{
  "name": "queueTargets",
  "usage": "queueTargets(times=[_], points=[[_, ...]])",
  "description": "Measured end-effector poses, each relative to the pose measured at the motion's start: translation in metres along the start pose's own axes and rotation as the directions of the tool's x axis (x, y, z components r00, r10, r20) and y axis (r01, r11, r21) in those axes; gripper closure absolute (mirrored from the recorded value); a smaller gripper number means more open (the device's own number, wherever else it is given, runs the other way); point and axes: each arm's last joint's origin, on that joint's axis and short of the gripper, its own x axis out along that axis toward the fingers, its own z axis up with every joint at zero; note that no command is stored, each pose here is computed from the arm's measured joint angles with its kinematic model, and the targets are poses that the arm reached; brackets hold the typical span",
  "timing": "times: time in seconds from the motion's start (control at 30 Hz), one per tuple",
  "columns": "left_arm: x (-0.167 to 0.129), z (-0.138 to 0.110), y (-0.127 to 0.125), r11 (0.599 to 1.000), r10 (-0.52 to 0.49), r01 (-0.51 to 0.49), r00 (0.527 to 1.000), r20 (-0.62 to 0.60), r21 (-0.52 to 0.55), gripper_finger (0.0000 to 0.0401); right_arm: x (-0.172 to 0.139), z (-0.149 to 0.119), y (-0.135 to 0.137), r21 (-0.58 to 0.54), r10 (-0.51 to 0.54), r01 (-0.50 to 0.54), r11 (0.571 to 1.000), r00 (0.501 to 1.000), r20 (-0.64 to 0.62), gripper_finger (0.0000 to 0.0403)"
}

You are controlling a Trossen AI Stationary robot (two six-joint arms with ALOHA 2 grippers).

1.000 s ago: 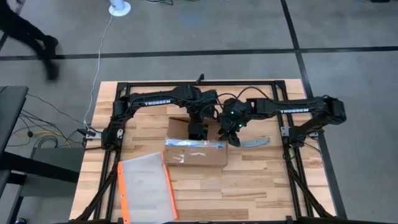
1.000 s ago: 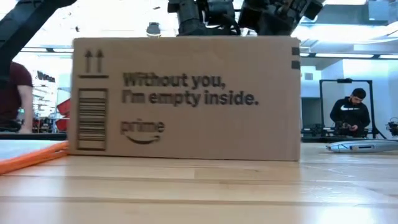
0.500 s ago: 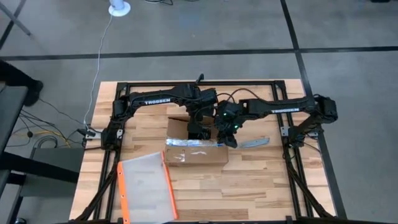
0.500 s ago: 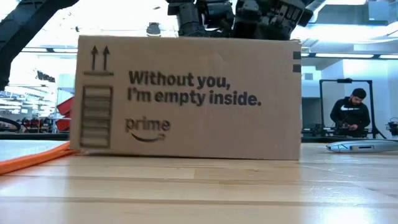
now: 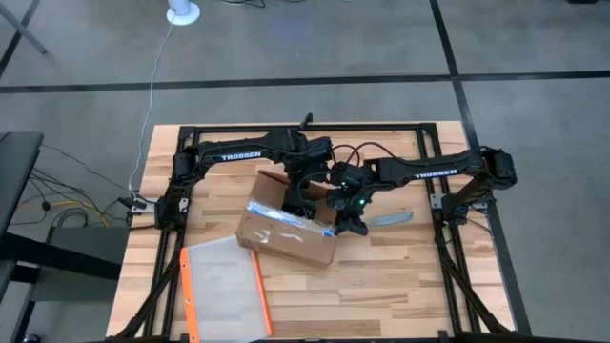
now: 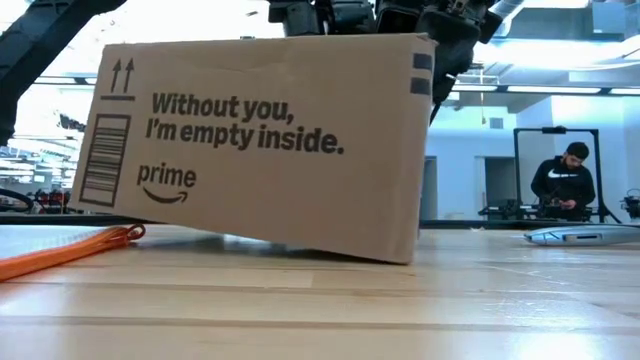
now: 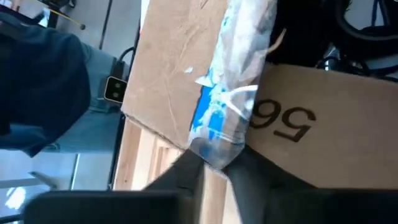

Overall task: Unpack boxes
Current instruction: Open the cardboard box with the silver cutter

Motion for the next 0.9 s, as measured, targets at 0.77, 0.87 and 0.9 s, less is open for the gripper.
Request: queueTargets(times=[0.77,0.87,0.9], points=[[0.000,-0.010,0.028,0.993,0.048,-0.046,0.999,0.016,-0.107,0.0398,-0.101,-0.017,0.068,-0.073,-0.173,0.207,0.976,0.930,0.323,0.0402],[0.000,-0.014,0.040,0.983,0.062,-0.054,0.997,0.042,-0.174,0.0398,-0.098,-0.021,0.083,-0.111,-0.194,0.244,0.963,0.921,0.338,0.0402],[0.000,-0.015,0.044,0.979,0.066,-0.056,0.997,0.045,-0.197,0.0398,-0.095,-0.022,0.088,-0.122,-0.210,0.264,0.957,0.918,0.336,0.0402]])
